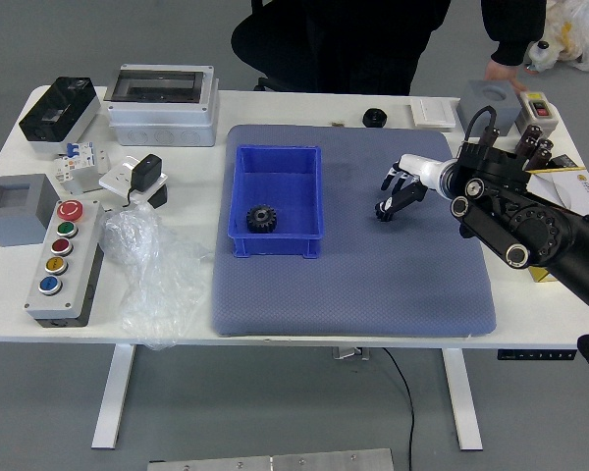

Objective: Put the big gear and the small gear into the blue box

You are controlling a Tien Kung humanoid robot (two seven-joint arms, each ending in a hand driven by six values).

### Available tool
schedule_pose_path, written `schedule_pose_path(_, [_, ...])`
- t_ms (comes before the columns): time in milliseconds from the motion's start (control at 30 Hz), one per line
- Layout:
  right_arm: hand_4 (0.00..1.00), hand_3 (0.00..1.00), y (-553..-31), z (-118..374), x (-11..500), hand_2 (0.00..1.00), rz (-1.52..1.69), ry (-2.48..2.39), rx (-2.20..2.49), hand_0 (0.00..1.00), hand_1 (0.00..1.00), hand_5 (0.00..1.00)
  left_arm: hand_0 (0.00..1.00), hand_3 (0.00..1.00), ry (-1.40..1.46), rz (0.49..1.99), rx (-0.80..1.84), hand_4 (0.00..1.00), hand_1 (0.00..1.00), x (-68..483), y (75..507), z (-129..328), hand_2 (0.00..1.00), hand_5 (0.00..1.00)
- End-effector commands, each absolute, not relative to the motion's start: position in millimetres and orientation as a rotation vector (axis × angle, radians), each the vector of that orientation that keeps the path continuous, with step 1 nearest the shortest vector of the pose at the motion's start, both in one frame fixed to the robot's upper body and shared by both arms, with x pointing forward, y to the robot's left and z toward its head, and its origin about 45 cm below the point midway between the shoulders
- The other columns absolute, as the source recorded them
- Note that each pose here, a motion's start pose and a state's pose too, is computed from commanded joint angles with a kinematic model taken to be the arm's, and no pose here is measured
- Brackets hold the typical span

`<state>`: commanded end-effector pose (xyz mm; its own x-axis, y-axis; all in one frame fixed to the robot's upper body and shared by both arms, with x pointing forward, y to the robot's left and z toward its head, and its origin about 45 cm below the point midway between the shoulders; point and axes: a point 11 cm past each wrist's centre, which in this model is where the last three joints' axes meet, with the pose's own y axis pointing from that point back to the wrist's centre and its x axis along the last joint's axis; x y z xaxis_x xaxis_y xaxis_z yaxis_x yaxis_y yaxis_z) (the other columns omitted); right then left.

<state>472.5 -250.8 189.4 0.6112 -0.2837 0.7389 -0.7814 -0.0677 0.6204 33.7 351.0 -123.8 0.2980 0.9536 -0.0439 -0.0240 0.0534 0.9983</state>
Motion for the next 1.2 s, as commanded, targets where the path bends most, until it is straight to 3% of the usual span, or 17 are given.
schedule_pose_path(1033, [0.741,0.701,-254.6,178.2,469.9,0.707,0.483,-0.934,1.643,0.600,0.603,0.243,0.866,0.792,0.972,0.954,1.269,0.611,0.839,41.1,344.3,-124.3,0.835,0.379])
schedule_pose_path(1067, [0.737,0.702,-254.4,178.2,469.9,0.705,0.487,-0.936,1.641,0.547,0.575,0.229,0.866,0.792,0.971,0.953,1.268,0.611,0.839,41.5,343.7,-124.4,0.836,0.377])
schedule_pose_path(1200, [0.737,0.702,-253.8,177.4,469.8,0.705,0.494,-0.936,1.634,0.547,0.575,0.229,0.866,0.792,0.969,0.952,1.265,0.611,0.839,42.9,342.4,-124.5,0.836,0.377])
